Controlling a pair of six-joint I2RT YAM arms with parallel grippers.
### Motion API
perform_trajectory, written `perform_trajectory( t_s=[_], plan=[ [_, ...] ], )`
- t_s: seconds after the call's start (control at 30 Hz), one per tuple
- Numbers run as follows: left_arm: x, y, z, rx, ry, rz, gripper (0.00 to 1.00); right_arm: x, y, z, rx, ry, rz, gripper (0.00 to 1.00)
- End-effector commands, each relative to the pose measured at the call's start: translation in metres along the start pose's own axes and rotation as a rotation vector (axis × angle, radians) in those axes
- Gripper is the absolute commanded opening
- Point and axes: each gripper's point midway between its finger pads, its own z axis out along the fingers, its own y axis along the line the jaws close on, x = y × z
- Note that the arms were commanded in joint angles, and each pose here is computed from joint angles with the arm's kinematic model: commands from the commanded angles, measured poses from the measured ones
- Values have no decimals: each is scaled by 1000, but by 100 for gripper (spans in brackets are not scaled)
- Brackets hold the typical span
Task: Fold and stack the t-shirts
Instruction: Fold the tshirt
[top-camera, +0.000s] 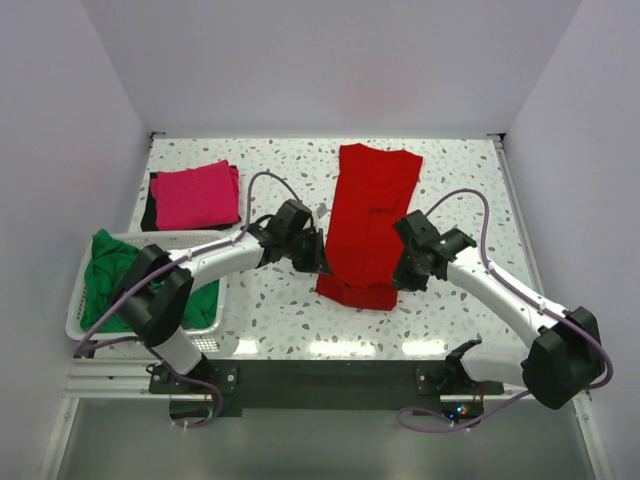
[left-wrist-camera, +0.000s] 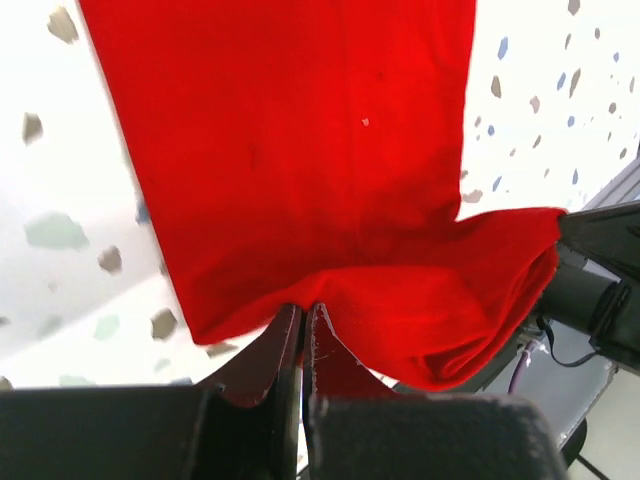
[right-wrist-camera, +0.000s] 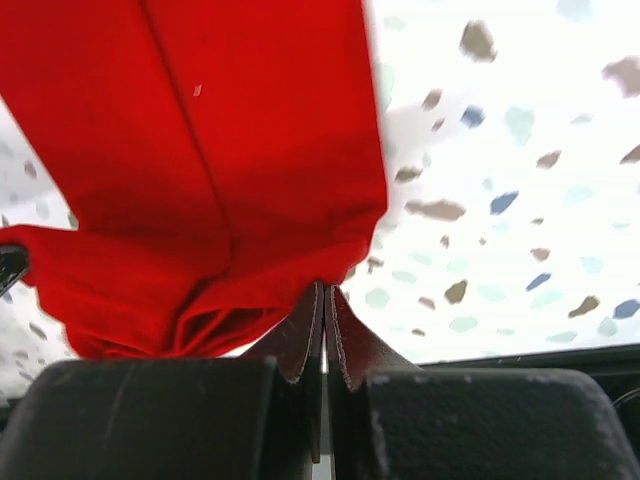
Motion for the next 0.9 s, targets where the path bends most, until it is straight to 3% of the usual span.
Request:
perform_trajectory(
  t_s=[0.0, 0.37, 0.87],
  plan=[
    [-38, -11, 6, 57, -48, 43, 0, -35, 11, 0, -32, -63, -13, 0],
    [-127, 0, 32, 98, -108, 14, 0, -109, 17, 25, 37, -93, -57, 0],
    [-202, 19, 59, 128, -172, -53, 0, -188, 14, 57, 71, -107, -41, 0]
  ],
)
